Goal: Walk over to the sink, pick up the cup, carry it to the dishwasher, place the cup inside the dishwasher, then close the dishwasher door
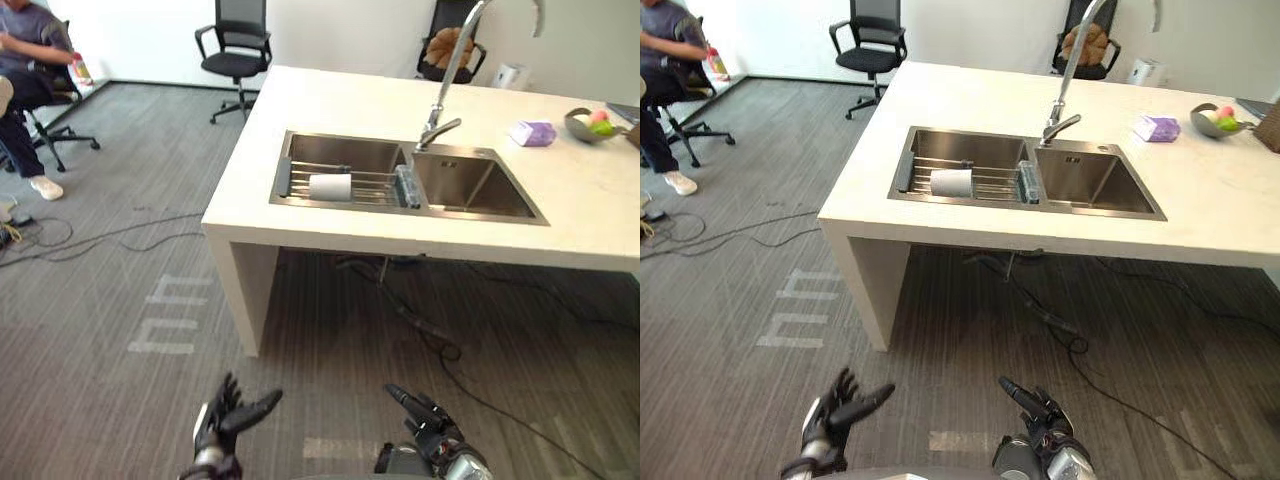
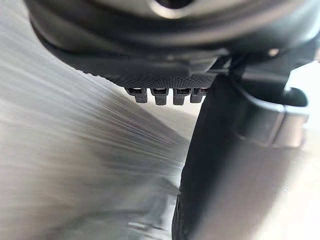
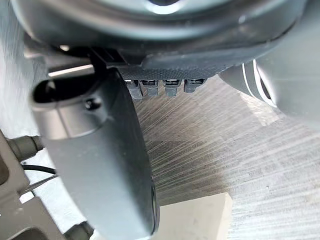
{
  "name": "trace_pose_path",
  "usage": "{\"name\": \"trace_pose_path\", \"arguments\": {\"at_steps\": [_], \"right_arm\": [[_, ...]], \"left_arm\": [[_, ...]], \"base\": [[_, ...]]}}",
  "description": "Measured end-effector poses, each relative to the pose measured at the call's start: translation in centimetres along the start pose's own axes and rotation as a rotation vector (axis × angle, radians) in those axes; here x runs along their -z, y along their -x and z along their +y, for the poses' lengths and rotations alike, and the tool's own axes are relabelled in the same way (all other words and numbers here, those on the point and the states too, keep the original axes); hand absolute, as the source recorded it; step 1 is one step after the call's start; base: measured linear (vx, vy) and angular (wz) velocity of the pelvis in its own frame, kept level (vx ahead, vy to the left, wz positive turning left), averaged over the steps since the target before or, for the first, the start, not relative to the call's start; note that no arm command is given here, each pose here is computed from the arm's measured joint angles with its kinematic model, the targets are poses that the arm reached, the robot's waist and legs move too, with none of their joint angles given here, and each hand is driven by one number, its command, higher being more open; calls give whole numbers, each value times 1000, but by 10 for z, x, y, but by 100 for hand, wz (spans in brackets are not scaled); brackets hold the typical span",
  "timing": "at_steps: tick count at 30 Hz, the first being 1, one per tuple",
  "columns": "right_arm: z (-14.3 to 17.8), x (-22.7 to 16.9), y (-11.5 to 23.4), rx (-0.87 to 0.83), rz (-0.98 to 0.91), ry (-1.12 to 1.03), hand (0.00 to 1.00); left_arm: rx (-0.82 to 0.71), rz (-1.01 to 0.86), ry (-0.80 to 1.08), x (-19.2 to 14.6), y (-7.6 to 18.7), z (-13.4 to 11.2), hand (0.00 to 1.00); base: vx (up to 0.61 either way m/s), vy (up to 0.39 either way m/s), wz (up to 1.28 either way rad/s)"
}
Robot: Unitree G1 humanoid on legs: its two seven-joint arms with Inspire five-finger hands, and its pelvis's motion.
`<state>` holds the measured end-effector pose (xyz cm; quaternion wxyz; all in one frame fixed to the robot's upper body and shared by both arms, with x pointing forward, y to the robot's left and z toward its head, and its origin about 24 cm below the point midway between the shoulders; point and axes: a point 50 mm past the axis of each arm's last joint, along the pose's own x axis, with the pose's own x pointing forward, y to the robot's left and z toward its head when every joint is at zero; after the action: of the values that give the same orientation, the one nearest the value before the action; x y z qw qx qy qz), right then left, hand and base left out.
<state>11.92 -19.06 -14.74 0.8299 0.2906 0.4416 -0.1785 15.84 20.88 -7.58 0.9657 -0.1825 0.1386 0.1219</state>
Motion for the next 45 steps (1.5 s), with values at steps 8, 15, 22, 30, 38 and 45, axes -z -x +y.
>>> {"name": "trace_pose_path", "arguments": {"at_steps": [8, 15, 22, 30, 38, 45], "right_arm": [[-7, -3, 4, -36, 22, 39, 100], [-8, -1, 4, -67, 32, 40, 100], [-17, 5, 1, -29, 146, 115, 100], [-22, 7, 0, -22, 205, 152, 100], [-15, 9, -1, -35, 204, 194, 100], [-38, 3, 4, 57, 224, 219, 100]], "left_arm": [[-23, -639, 40, -113, -21, -82, 100], [-294, -1126, 105, -185, 10, -91, 100], [-364, -1136, -24, -187, 16, -80, 100], [126, -932, -542, -170, -1, -131, 100], [261, -740, -1055, -144, -31, -141, 100], [260, -608, -1310, -140, -52, -131, 100]], "base": [[351, -313, 3], [250, -80, -15], [251, -78, -17], [270, 68, -18], [174, -51, 19], [92, -78, -5]]}}
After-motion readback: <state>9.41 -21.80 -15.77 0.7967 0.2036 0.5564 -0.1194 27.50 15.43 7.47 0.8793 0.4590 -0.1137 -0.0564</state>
